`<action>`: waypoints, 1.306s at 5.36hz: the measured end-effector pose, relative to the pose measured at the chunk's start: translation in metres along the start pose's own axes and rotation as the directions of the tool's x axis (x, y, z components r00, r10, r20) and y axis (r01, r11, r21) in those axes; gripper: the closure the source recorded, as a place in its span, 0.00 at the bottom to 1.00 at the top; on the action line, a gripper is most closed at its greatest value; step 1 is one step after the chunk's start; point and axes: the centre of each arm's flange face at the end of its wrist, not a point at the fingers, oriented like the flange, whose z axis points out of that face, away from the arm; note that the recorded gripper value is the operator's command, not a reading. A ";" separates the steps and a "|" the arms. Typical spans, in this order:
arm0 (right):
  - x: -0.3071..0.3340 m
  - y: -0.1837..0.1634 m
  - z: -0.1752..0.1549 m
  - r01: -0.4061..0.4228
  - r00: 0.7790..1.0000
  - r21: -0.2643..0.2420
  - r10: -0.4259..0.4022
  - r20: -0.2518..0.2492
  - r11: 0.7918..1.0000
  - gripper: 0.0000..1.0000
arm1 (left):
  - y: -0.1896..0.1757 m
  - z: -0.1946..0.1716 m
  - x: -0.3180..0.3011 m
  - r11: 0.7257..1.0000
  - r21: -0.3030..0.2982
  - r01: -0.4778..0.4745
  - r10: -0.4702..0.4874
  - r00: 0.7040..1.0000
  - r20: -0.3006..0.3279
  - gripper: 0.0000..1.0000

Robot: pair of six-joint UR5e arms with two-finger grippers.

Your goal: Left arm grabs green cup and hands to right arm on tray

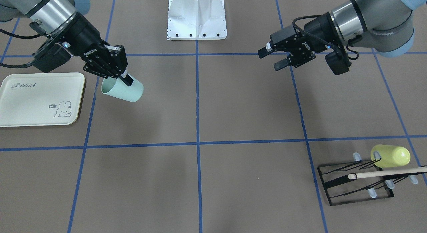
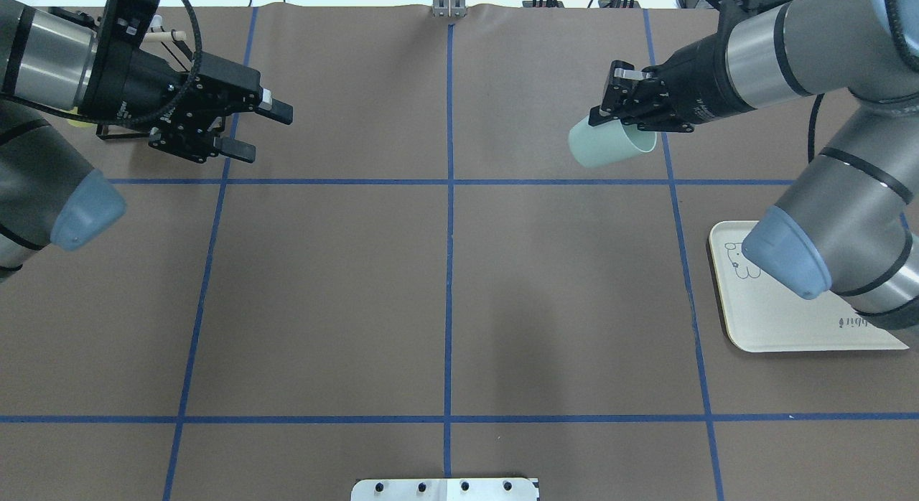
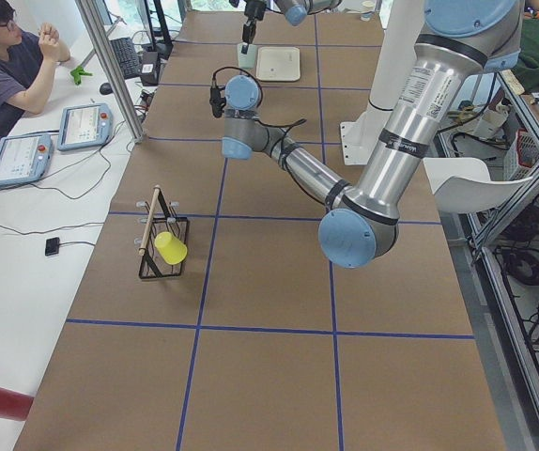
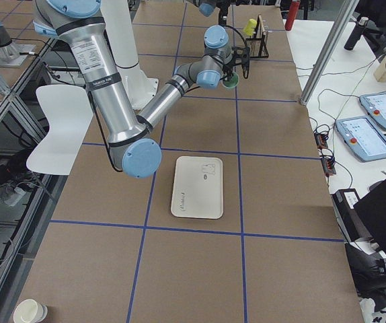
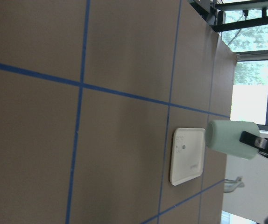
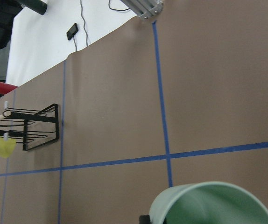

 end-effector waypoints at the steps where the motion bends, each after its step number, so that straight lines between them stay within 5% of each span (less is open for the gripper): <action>1: 0.024 0.003 -0.011 0.057 0.991 -0.017 -0.059 -0.122 0.998 1.00 | -0.023 -0.006 -0.026 0.998 0.040 -0.057 0.051 0.991 0.123 0.00; 3: 0.105 0.007 -0.029 0.222 0.909 -0.113 -0.248 -0.336 0.968 1.00 | -0.037 -0.031 -0.119 0.974 0.029 -0.223 0.201 0.920 0.337 0.00; 4: 0.160 0.014 -0.042 0.288 0.852 -0.194 -0.343 -0.395 0.938 1.00 | -0.038 -0.069 -0.185 0.948 -0.027 -0.318 0.298 0.853 0.429 0.00; 6: 0.254 0.033 -0.053 0.332 0.774 -0.324 -0.452 -0.444 0.886 1.00 | -0.038 -0.158 -0.285 0.895 -0.197 -0.400 0.439 0.712 0.548 0.00; 7: 0.291 0.038 -0.048 0.342 0.763 -0.322 -0.461 -0.453 0.883 1.00 | -0.038 -0.202 -0.318 0.867 -0.291 -0.405 0.498 0.660 0.563 0.00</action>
